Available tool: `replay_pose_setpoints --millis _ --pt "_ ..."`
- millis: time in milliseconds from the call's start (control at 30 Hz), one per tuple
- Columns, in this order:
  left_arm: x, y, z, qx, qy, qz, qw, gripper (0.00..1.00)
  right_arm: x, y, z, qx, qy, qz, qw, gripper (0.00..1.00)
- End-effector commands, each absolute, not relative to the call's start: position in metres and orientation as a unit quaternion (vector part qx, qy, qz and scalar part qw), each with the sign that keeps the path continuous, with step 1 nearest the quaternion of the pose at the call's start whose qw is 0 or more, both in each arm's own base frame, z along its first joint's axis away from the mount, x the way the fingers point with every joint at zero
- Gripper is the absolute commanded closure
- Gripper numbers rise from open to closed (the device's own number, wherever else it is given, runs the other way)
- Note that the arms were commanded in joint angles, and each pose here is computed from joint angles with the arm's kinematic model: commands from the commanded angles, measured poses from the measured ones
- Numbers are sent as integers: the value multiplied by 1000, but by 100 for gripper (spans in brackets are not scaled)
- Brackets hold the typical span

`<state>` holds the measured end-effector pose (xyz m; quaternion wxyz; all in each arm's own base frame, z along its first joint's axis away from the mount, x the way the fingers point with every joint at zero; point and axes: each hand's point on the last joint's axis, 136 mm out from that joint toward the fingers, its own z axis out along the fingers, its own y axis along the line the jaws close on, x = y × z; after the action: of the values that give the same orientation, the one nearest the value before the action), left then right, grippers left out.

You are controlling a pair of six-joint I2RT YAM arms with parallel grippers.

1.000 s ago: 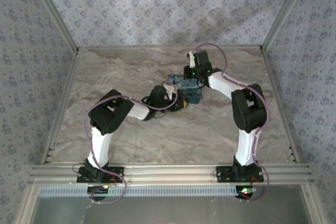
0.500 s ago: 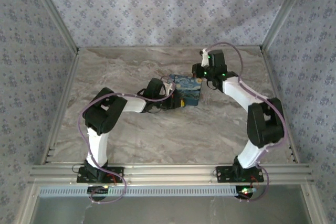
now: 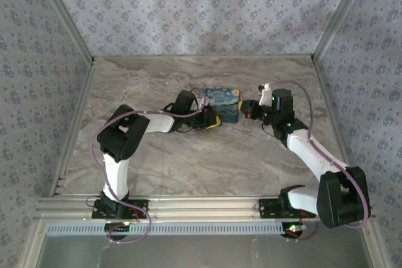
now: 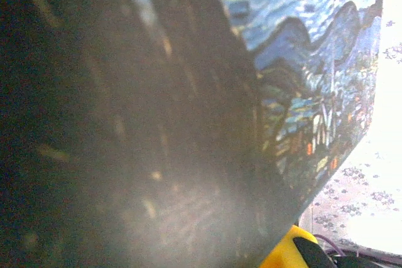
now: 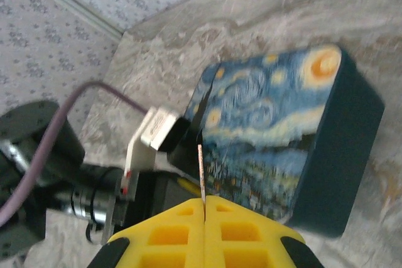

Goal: Unlock the padlock with the key

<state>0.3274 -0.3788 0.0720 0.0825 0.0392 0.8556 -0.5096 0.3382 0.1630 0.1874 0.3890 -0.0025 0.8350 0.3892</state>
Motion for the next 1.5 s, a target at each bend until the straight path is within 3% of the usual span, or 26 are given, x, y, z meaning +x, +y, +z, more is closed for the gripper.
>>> replay_pose_setpoints --millis 0,300,700,1467 --pt "326 -371 83 -6 869 -491 51 100 321 170 186 4 821 429 376 100" --pt "340 -374 114 -19 869 -489 74 100 300 177 149 42 814 470 339 100" --pt "351 -382 131 -32 850 -518 91 100 282 183 140 46 804 495 326 100" --pt "353 -388 153 -17 817 -571 80 100 309 199 122 46 764 584 270 100"
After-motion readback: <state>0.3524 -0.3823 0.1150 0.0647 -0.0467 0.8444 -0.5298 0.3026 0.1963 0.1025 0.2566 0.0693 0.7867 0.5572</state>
